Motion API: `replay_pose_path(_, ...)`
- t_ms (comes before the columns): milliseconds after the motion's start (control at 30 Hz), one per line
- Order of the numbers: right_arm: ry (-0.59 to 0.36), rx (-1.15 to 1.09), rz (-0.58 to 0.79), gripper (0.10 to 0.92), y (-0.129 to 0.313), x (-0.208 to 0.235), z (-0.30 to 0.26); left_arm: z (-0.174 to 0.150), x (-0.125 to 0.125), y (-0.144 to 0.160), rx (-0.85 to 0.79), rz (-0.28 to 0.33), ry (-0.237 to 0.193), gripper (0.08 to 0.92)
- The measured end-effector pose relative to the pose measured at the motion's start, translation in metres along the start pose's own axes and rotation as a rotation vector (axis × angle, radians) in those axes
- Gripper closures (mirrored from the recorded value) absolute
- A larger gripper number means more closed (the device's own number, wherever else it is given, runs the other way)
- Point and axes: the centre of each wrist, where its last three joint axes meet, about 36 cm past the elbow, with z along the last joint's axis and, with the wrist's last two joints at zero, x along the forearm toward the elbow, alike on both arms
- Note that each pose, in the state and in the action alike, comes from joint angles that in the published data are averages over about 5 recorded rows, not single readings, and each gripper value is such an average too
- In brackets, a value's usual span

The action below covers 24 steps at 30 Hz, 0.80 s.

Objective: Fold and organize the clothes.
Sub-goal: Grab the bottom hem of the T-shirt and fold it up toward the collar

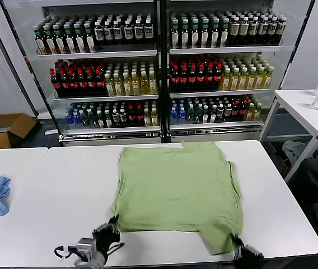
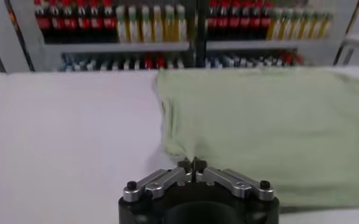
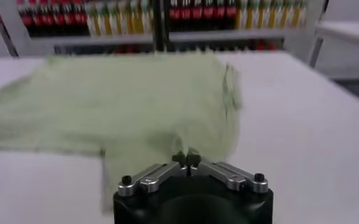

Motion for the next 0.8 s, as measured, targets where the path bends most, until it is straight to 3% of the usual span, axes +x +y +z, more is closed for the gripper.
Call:
replay_pose_path(233, -0.059, 0.053, -0.013, 0.916, -0.022, -0.063, -0.022, -0.021, -0.035, 0.006, 0.017, 0.037, -0.070, 0.912)
replay_pose_path(467, -0.059, 0.121, -0.021, 0.908, -0.031, -0.127, -0.037, -0.029, -0.087, 0.006, -0.025, 0.024, -0.079, 0.911)
replay_pose_path(567, -0.054, 0.150, -0.022, 0.850, -0.030, -0.145, -0.039, -0.028, -0.106, 0.004, -0.053, 0.005, -0.066, 0.889)
replay_pose_path(800, -0.061, 0.192, -0.012, 0.660, -0.025, -0.146, -0.035, -0.023, -0.122, 0.000, -0.097, -0.047, -0.058, 0.700)
